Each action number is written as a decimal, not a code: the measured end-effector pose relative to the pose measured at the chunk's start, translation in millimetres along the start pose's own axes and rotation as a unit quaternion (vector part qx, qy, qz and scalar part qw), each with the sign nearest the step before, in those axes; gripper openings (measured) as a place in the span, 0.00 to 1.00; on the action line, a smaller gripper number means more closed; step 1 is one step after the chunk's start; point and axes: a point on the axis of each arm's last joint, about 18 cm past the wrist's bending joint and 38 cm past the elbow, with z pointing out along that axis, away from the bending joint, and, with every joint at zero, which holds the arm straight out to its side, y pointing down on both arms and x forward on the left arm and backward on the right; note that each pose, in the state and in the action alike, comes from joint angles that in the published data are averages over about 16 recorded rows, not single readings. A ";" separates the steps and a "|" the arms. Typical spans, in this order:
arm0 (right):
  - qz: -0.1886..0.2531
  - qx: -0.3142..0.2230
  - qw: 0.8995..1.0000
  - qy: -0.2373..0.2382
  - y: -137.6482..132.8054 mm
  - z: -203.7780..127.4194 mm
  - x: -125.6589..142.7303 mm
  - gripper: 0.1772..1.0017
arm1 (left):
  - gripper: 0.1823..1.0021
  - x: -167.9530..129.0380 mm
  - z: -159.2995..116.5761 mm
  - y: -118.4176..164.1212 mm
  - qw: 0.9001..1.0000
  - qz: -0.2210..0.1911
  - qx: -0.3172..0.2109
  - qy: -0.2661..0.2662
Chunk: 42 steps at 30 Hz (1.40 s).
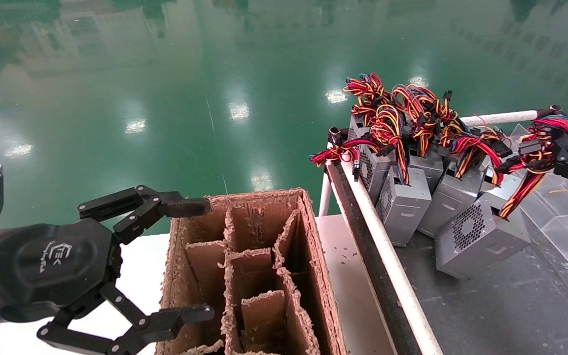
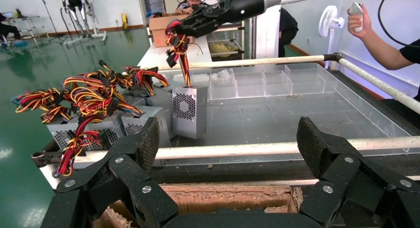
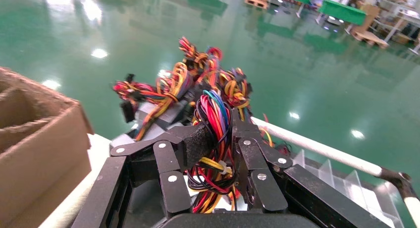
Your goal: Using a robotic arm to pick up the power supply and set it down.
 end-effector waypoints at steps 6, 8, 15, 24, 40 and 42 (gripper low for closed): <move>0.003 -0.008 1.000 0.008 5.5 10.6 0.0 0.02 | 1.00 0.0 0.0 0.0 1.000 0.000 0.000 0.000; 0.005 -0.010 1.000 0.007 6.9 13.5 -1.1 0.02 | 1.00 0.0 0.0 0.0 1.000 0.000 0.000 0.000; 0.009 -0.014 1.000 0.002 11.7 19.9 -5.5 0.06 | 1.00 0.0 0.0 0.0 1.000 0.000 0.000 0.000; 0.014 -0.016 1.000 -0.003 14.1 21.8 -8.5 0.19 | 1.00 0.0 0.0 0.0 1.000 0.000 0.000 0.000; 0.007 0.045 0.998 -0.043 -19.2 19.9 -18.3 0.62 | 1.00 0.0 0.0 0.0 1.000 0.000 0.000 0.000; 0.002 0.060 0.997 -0.054 -27.1 19.5 -21.6 0.68 | 1.00 0.0 0.0 0.0 1.000 0.000 0.000 0.000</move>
